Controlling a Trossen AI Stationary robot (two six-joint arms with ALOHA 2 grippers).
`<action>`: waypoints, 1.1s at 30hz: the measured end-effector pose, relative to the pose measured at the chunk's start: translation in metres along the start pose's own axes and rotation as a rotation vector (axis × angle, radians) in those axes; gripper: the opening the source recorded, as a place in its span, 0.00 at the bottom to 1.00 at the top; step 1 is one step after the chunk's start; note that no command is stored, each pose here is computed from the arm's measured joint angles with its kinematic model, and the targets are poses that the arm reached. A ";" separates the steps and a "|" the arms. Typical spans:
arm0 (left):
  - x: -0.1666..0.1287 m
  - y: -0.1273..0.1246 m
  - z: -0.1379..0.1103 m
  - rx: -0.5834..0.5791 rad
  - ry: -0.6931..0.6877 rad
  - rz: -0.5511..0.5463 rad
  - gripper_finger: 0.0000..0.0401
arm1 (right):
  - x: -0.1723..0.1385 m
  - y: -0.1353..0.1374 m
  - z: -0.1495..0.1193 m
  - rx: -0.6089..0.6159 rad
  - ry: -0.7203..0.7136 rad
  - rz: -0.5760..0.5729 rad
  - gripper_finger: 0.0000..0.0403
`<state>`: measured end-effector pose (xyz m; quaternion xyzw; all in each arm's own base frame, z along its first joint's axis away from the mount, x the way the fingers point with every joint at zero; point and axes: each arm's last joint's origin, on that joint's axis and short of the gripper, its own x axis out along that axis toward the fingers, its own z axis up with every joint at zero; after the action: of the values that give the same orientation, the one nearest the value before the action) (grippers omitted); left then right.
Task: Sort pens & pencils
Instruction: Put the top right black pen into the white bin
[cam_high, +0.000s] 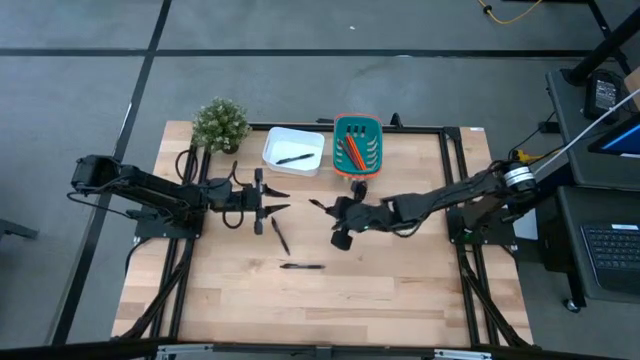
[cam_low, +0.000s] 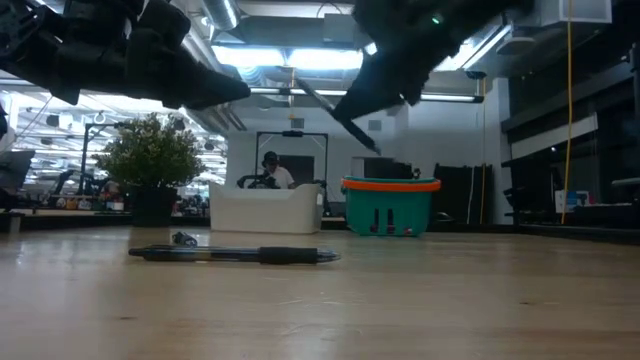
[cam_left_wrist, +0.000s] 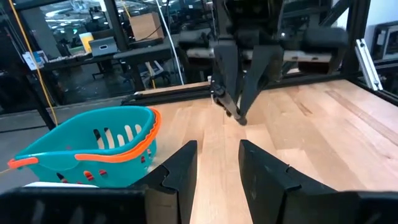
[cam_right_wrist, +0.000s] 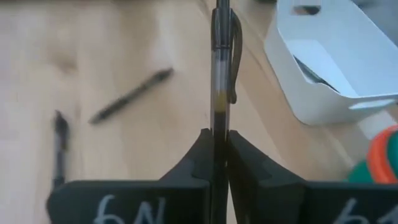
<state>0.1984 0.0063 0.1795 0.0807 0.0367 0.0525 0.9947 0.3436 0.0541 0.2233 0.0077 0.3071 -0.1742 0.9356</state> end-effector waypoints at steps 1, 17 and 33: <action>0.000 0.000 0.000 -0.001 -0.001 0.000 0.28 | -0.001 -0.004 -0.006 0.014 -0.035 0.020 0.06; 0.001 0.006 0.007 -0.133 -0.096 0.003 0.28 | 0.000 -0.035 -0.038 -0.036 -0.443 0.242 0.06; 0.035 0.008 0.015 -0.169 -0.109 -0.114 0.28 | 0.016 -0.055 -0.034 -0.072 -0.498 0.328 0.06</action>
<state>0.2333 0.0160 0.1932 -0.0031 -0.0176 -0.0058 0.9998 0.3177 0.0018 0.1917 -0.0190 0.0689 -0.0062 0.9974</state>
